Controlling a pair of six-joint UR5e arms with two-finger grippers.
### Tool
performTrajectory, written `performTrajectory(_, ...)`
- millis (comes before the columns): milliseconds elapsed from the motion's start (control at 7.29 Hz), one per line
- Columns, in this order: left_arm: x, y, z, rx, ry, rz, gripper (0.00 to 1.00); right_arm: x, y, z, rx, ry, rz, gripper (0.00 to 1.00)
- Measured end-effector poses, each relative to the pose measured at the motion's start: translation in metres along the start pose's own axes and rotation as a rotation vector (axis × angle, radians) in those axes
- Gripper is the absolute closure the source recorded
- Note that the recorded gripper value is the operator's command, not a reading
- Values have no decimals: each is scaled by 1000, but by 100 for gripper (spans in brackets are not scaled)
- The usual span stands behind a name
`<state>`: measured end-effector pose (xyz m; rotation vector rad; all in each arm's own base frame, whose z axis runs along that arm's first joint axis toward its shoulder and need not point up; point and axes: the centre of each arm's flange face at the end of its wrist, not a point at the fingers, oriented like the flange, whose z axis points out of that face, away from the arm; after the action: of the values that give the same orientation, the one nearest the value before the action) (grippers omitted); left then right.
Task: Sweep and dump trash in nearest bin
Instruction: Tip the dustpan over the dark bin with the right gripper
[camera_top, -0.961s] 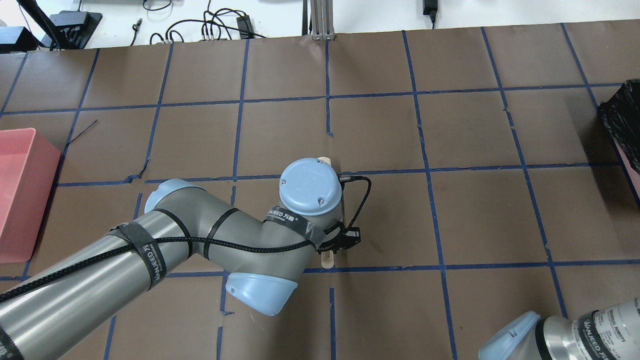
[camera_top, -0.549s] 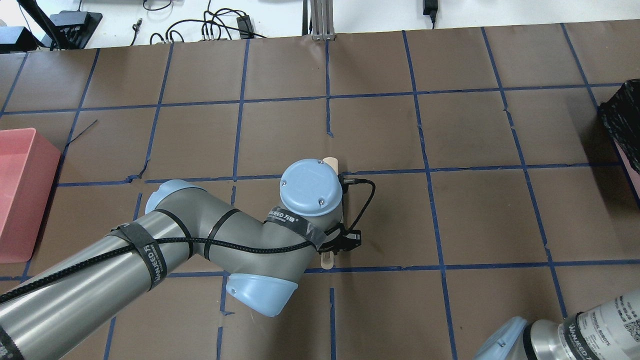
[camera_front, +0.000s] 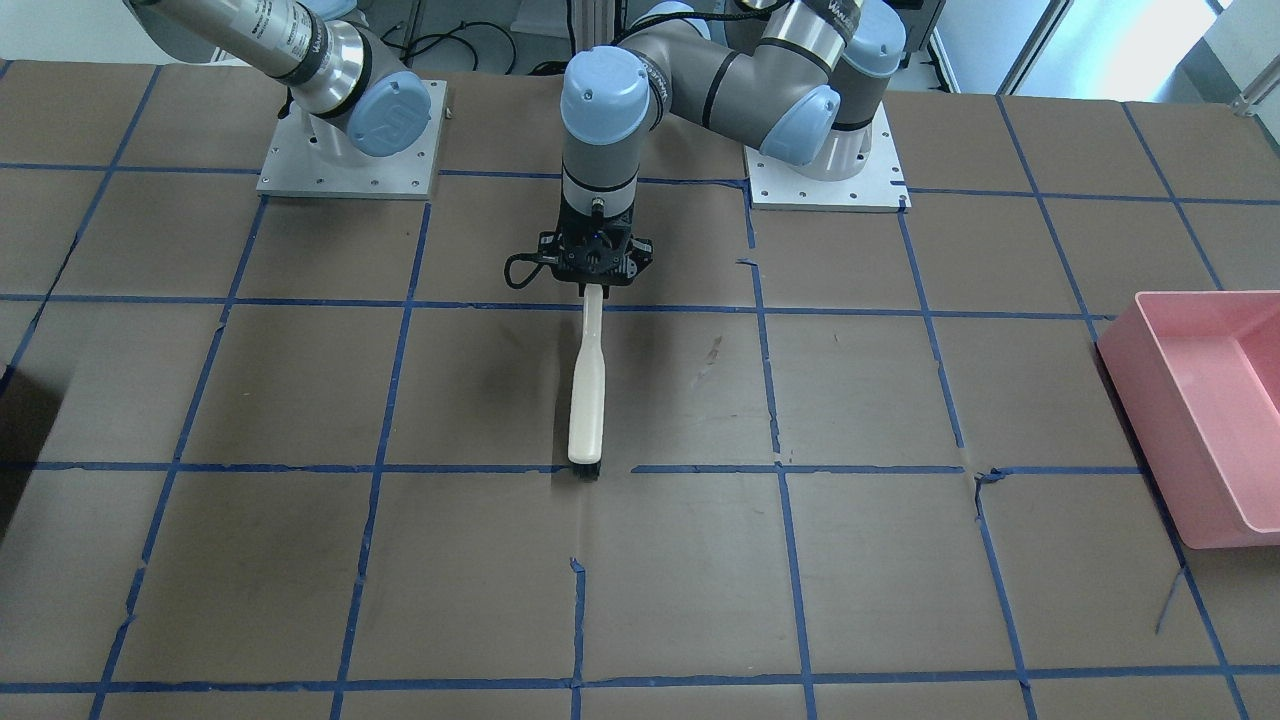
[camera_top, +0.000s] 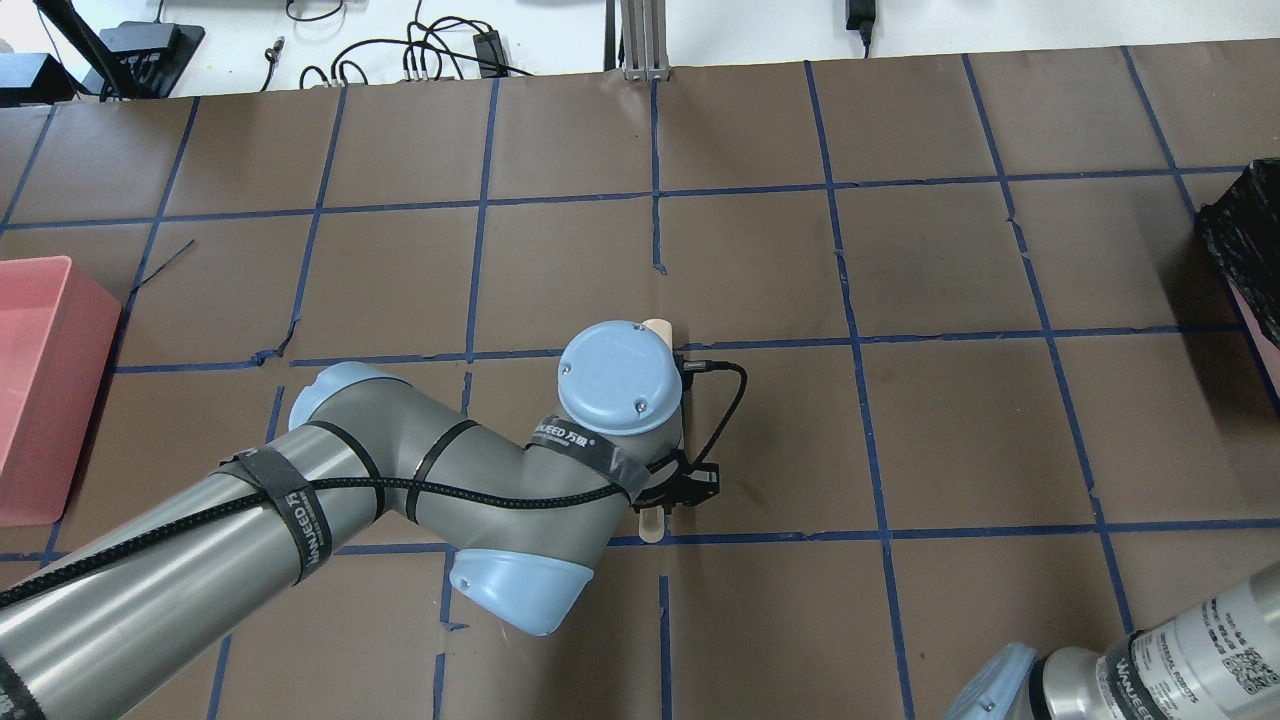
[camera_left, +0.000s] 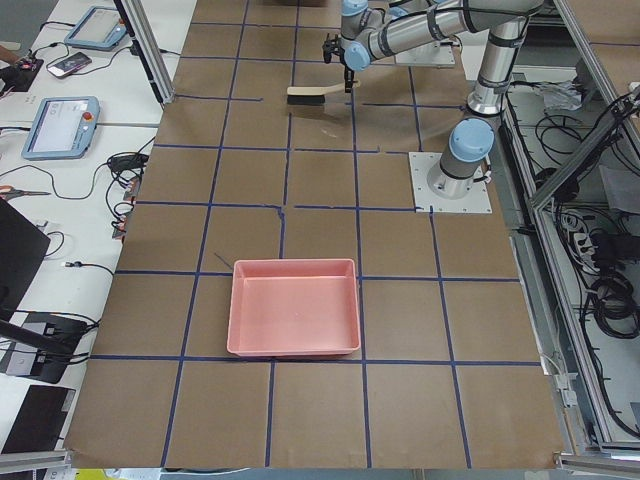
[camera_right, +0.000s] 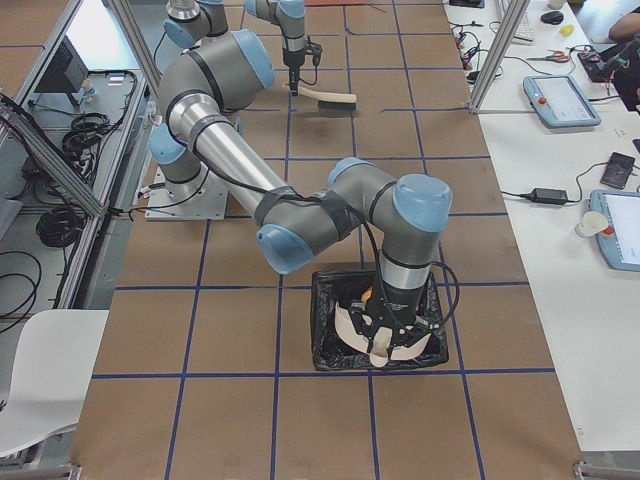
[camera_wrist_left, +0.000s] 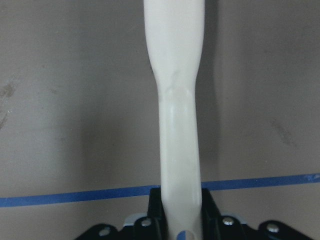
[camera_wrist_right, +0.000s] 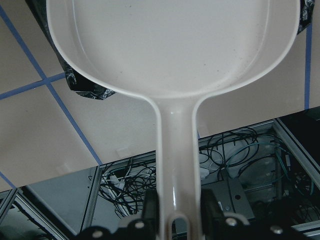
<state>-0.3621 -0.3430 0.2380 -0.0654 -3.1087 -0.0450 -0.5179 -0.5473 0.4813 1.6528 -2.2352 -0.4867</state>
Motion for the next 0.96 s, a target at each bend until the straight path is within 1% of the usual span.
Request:
performTrajectory(137, 0, 2, 1, -3, -2, 0, 83, -4, -1, -9, 1, 1, 0, 100)
performTrajectory(275, -1, 3, 1, -7, -3, 0, 76, -13, -1, -25, 2, 5, 8, 100)
performTrajectory(412, -1, 3, 1, -9, -4, -3, 52, -25, -2, -45, 12, 12, 23, 100)
performTrajectory(549, -1, 4, 2, -12, -6, -13, 31, -36, -10, -60, 37, 19, 57, 100)
performTrajectory(686, -1, 4, 4, -15, -9, -23, 28, -47, -23, -72, 67, 23, 111, 100)
performTrajectory(961, -1, 3, 5, -15, -12, -32, 26, -80, -57, -96, 141, 37, 213, 100)
